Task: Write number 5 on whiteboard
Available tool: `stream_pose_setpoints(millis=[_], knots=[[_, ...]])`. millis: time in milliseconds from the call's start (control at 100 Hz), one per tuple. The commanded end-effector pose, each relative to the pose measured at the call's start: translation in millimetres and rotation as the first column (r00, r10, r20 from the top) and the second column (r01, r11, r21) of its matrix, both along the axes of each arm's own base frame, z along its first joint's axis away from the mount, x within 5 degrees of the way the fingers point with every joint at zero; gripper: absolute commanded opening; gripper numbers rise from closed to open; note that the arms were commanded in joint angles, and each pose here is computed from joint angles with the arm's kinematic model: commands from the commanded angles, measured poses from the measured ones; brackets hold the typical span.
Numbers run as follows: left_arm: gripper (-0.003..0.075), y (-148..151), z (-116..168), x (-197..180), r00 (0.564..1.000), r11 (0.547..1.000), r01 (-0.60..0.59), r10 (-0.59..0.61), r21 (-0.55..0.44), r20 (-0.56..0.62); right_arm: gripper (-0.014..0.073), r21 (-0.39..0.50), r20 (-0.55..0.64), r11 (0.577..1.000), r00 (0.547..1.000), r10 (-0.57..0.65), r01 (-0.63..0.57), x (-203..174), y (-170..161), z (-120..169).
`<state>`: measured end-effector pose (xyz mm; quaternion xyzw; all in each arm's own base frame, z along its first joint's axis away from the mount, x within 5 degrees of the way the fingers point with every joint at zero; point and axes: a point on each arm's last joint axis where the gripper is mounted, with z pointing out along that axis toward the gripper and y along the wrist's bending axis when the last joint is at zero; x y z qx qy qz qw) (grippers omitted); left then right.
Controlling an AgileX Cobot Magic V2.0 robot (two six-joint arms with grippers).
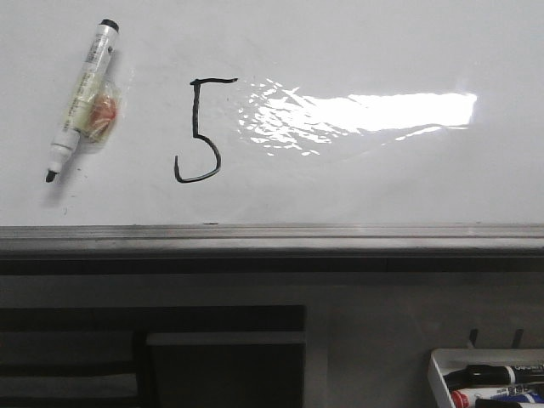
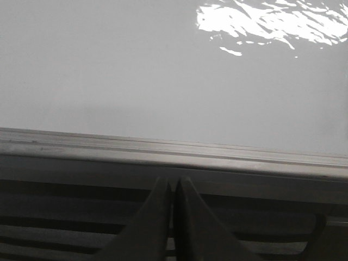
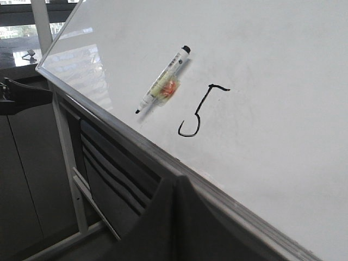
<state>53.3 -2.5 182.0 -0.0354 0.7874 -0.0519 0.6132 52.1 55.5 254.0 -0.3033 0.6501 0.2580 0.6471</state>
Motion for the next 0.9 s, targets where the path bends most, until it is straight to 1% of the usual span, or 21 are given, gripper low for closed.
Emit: stream_pose_setpoints(millis=[0,370,450,560,630,730,780,800,850,890], knots=[[-0.0020,0.0,0.5,-0.1,0.998,1.000,-0.004,0.005,-0.017,0.064,-0.0050,0.067,0.084,0.998,0.996,-0.016,0.011,0.6,-1.0,16.8],[-0.0020,0.0,0.5,-0.1,0.998,1.000,-0.004,0.005,-0.017,0.064,-0.0050,0.070,0.087,0.997,0.996,-0.030,0.024,1.4,-1.7,16.7],[-0.0020,0.0,0.5,-0.1,0.998,1.000,-0.004,0.005,-0.017,0.064,-0.0050,0.069,0.086,0.995,0.994,-0.071,0.065,3.7,-3.8,16.6],[-0.0020,0.0,0.5,-0.1,0.998,1.000,-0.004,0.005,-0.017,0.064,-0.0050,0.069,0.086,0.979,0.976,-0.199,0.193,9.9,-11.4,16.6],[-0.0020,0.0,0.5,-0.1,0.998,1.000,-0.004,0.005,-0.017,0.064,-0.0050,0.069,0.086,0.951,0.948,-0.305,0.300,14.4,-18.5,16.6],[-0.0020,0.0,0.5,-0.1,0.998,1.000,-0.004,0.005,-0.017,0.064,-0.0050,0.069,0.086,0.888,0.884,-0.460,0.455,19.7,-30.2,16.6],[-0.0020,0.0,0.5,-0.1,0.998,1.000,-0.004,0.005,-0.017,0.064,-0.0050,0.069,0.086,0.840,0.835,-0.543,0.539,21.8,-37.2,16.6],[-0.0020,0.0,0.5,-0.1,0.998,1.000,-0.004,0.005,-0.017,0.064,-0.0050,0.069,0.086,0.827,0.822,-0.563,0.559,22.2,-39.0,16.6],[-0.0020,0.0,0.5,-0.1,0.998,1.000,-0.004,0.005,-0.017,0.064,-0.0050,0.067,0.084,0.772,0.767,-0.636,0.632,23.4,-45.9,16.4],[-0.0020,0.0,0.5,-0.1,0.998,1.000,-0.004,0.005,-0.017,0.064,-0.0050,0.065,0.083,0.737,0.732,-0.676,0.673,23.8,-49.9,16.2]])
